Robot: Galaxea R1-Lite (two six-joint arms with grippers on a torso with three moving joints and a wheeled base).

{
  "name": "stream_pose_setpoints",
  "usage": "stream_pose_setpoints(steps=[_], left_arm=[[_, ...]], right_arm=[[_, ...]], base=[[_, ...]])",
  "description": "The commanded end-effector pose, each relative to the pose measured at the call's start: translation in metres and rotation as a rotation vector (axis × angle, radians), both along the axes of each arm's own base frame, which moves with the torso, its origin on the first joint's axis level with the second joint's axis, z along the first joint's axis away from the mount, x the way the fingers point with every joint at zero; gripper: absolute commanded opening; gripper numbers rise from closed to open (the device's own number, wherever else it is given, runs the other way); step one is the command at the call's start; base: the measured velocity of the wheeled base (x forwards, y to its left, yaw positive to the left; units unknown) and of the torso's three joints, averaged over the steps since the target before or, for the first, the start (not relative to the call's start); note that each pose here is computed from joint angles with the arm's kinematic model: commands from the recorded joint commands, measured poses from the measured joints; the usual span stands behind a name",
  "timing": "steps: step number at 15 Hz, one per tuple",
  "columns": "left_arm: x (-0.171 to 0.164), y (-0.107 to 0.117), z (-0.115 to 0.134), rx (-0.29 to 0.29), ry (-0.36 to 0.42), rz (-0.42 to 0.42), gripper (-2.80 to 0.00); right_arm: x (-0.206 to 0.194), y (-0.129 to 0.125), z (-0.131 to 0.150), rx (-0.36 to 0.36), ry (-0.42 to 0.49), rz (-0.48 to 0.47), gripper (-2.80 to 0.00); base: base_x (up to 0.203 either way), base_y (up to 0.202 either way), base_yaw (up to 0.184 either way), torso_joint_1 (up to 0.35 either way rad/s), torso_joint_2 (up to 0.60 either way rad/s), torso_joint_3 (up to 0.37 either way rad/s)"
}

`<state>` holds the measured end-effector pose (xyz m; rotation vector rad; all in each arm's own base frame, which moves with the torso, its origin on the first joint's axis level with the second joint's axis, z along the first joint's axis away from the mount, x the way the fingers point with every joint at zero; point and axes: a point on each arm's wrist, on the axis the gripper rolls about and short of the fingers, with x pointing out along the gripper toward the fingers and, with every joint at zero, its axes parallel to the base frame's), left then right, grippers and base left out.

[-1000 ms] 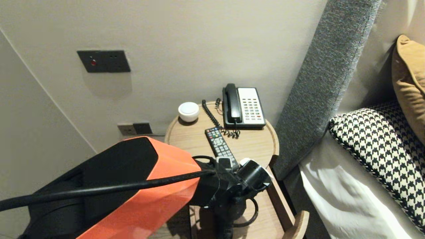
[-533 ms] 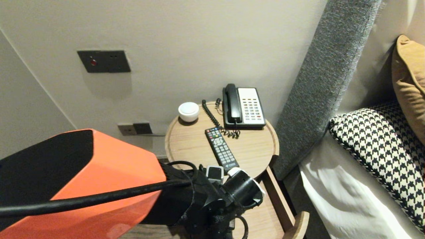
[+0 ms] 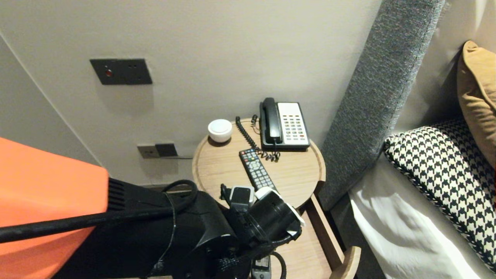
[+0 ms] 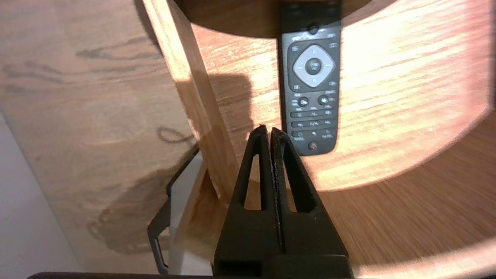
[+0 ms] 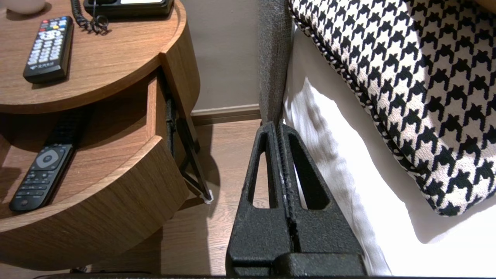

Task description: Put the remote controls on the table in the drawer one by one

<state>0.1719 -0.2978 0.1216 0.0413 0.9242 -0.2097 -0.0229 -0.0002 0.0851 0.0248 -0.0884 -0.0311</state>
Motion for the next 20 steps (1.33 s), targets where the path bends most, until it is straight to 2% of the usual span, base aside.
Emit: stream_pose_setpoints(steps=[1,4,6,9,11,12,17,18,20], left_arm=[[-0.002,0.011,0.022,-0.034,-0.042,-0.017,-2.8],[0.025,0.017,0.045,-0.089,-0.103,0.033,-2.8],[0.049,0.013,0.061,-0.134,-0.142,0.064,-2.8],[0.087,0.007,0.057,-0.14,-0.148,0.13,-2.8],[0.101,0.005,0.055,-0.146,-0.153,0.157,-2.8],[0.105,0.004,0.054,-0.152,-0.156,0.169,0.0],[0.122,-0.012,0.059,-0.229,-0.2,0.21,0.0],[0.123,-0.014,0.058,-0.228,-0.208,0.218,0.0],[0.13,-0.021,0.046,-0.187,-0.246,0.272,0.0]], right_arm=[[0.003,0.0,-0.011,0.001,0.039,0.0,-2.8],[0.003,0.0,-0.011,0.001,0.039,0.0,-2.8],[0.003,0.0,-0.011,0.001,0.039,0.0,-2.8],[0.003,0.0,-0.011,0.001,0.039,0.0,-2.8],[0.003,0.0,-0.011,0.001,0.039,0.0,-2.8],[0.003,0.0,-0.011,0.001,0.039,0.0,-2.8],[0.003,0.0,-0.011,0.001,0.039,0.0,-2.8],[0.003,0.0,-0.011,0.001,0.039,0.0,-2.8],[0.003,0.0,-0.011,0.001,0.039,0.0,-2.8]], base=[[0.0,0.0,0.0,0.0,0.0,0.0],[0.0,0.0,0.0,0.0,0.0,0.0],[0.0,0.0,0.0,0.0,0.0,0.0],[0.0,0.0,0.0,0.0,0.0,0.0],[0.0,0.0,0.0,0.0,0.0,0.0],[0.0,0.0,0.0,0.0,0.0,0.0],[0.0,0.0,0.0,0.0,0.0,0.0],[0.0,0.0,0.0,0.0,0.0,0.0],[0.0,0.0,0.0,0.0,0.0,0.0]])
